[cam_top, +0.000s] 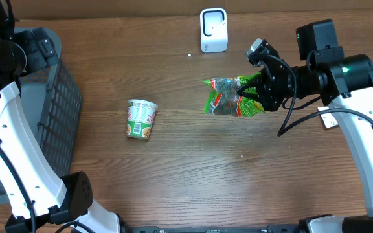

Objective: Scan the item barcode
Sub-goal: 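Lift the snack bag and carry it toward the scanner, then hold the snack bag in front of the white scanner, then carry the snack bag to the right table edge and release it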

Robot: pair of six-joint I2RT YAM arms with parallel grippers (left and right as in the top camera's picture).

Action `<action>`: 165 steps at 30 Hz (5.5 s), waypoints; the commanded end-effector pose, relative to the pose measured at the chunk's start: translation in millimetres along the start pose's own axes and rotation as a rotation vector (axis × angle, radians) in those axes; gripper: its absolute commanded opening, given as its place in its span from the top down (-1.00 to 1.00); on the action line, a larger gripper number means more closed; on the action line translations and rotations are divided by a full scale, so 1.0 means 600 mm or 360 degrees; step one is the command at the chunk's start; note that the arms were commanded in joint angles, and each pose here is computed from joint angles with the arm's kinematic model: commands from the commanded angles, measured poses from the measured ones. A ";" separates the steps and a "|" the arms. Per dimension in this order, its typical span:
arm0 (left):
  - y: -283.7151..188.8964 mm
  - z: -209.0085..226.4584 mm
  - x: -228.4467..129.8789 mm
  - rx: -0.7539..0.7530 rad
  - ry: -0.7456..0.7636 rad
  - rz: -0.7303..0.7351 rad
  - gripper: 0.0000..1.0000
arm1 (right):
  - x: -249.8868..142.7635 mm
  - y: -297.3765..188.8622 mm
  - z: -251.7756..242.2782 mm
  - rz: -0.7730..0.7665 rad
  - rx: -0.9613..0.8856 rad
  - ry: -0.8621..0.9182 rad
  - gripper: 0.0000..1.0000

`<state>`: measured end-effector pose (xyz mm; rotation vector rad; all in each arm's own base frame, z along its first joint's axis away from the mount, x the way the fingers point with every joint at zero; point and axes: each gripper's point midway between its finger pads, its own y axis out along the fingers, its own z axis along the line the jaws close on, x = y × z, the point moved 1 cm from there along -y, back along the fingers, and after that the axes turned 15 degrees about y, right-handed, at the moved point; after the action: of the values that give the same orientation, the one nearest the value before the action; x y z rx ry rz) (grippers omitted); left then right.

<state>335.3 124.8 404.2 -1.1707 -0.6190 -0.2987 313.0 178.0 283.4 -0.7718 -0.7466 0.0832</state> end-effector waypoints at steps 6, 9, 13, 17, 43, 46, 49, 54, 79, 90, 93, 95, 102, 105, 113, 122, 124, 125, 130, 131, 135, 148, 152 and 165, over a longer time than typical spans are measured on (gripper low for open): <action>0.001 -0.001 0.001 -0.0003 0.0025 -0.0003 -1.00 | 0.042 -0.040 0.097 -0.0185 0.0466 0.0072 0.93; 0.001 -0.001 0.001 -0.0003 0.0025 -0.0003 -0.99 | 0.056 -0.080 0.114 -0.0243 0.0743 0.0338 0.93; 0.001 -0.001 0.001 -0.0003 0.0025 -0.0003 -1.00 | 0.067 -0.130 0.069 -0.0335 0.0817 0.0686 0.93; 0.001 -0.001 0.001 -0.0002 0.0025 -0.0003 -0.99 | 0.074 -0.193 -0.003 -0.0490 0.0928 0.0988 0.93; 0.001 -0.001 0.001 -0.0003 0.0025 -0.0003 -1.00 | 0.194 -0.023 -0.185 -0.0667 -0.1476 0.0238 0.93; 0.001 -0.001 0.001 -0.0003 0.0025 -0.0003 -1.00 | 0.243 -0.015 -0.208 -0.0724 -0.1603 0.0095 0.93; 0.001 -0.001 0.001 -0.0003 0.0025 -0.0003 -1.00 | 0.291 0.015 -0.252 -0.0725 -0.1781 -0.0213 0.93; 0.001 -0.001 0.001 -0.0003 0.0025 -0.0003 -1.00 | 0.320 0.082 -0.269 -0.0676 -0.1789 -0.0530 0.93; 0.001 -0.001 0.001 -0.0003 0.0025 -0.0003 -1.00 | 0.334 0.244 -0.292 0.0024 -0.2045 -0.1924 0.93; 0.001 -0.001 0.001 -0.0003 0.0025 -0.0003 -1.00 | 0.343 0.258 -0.259 -0.0004 -0.2053 -0.2002 0.93; 0.001 -0.001 0.001 -0.0003 0.0025 -0.0003 -1.00 | 0.340 0.253 -0.263 0.0023 -0.2085 -0.1978 0.93; 0.001 -0.001 0.001 -0.0003 0.0025 -0.0003 -1.00 | 0.339 0.250 -0.266 0.0036 -0.2105 -0.1964 0.93; 0.001 -0.001 0.001 -0.0003 0.0025 -0.0003 -1.00 | 0.337 0.243 -0.271 0.0066 -0.2148 -0.1932 0.93; 0.001 -0.001 0.001 -0.0003 0.0025 -0.0003 -1.00 | 0.323 0.244 -0.274 0.0160 -0.2104 -0.1938 0.93; 0.001 -0.001 0.001 -0.0002 0.0025 -0.0003 -0.99 | 0.338 0.197 -0.202 -0.0123 -0.1907 -0.1710 0.93; 0.001 -0.001 0.001 -0.0003 0.0025 -0.0003 -0.99 | 0.292 0.007 0.001 -0.0821 -0.1021 -0.0403 0.93; 0.001 -0.001 0.001 -0.0003 0.0025 -0.0003 -0.99 | 0.267 -0.046 0.014 -0.0916 -0.0939 -0.0021 0.93; 0.001 -0.001 0.001 -0.0003 0.0025 -0.0003 -0.99 | 0.244 -0.075 0.015 -0.0937 -0.0907 0.0200 0.92; 0.001 -0.001 0.001 -0.0003 0.0025 -0.0003 -1.00 | 0.131 -0.179 -0.050 -0.0946 -0.1014 0.1035 0.93; 0.001 -0.001 0.001 -0.0003 0.0025 -0.0003 -0.99 | 0.099 -0.199 -0.078 -0.0941 -0.1075 0.1246 0.93; 0.001 -0.001 0.001 -0.0003 0.0025 -0.0003 -1.00 | -0.026 -0.273 -0.199 -0.0916 -0.1380 0.1910 0.93; 0.001 -0.001 0.001 -0.0003 0.0025 -0.0003 -1.00 | -0.332 -0.284 -0.434 -0.1008 -0.1368 0.2789 0.93; 0.001 -0.001 0.001 -0.0002 0.0025 -0.0003 -1.00 | -0.358 -0.282 -0.459 -0.1091 -0.1309 0.2782 0.65; 0.001 -0.001 0.001 -0.0003 0.0025 -0.0003 -1.00 | -0.242 -0.344 -0.396 -0.1097 -0.1169 0.2370 -1.00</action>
<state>335.4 124.9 404.3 -1.1705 -0.6189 -0.2991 301.7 -168.9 158.0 -0.9434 0.7008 -1.3169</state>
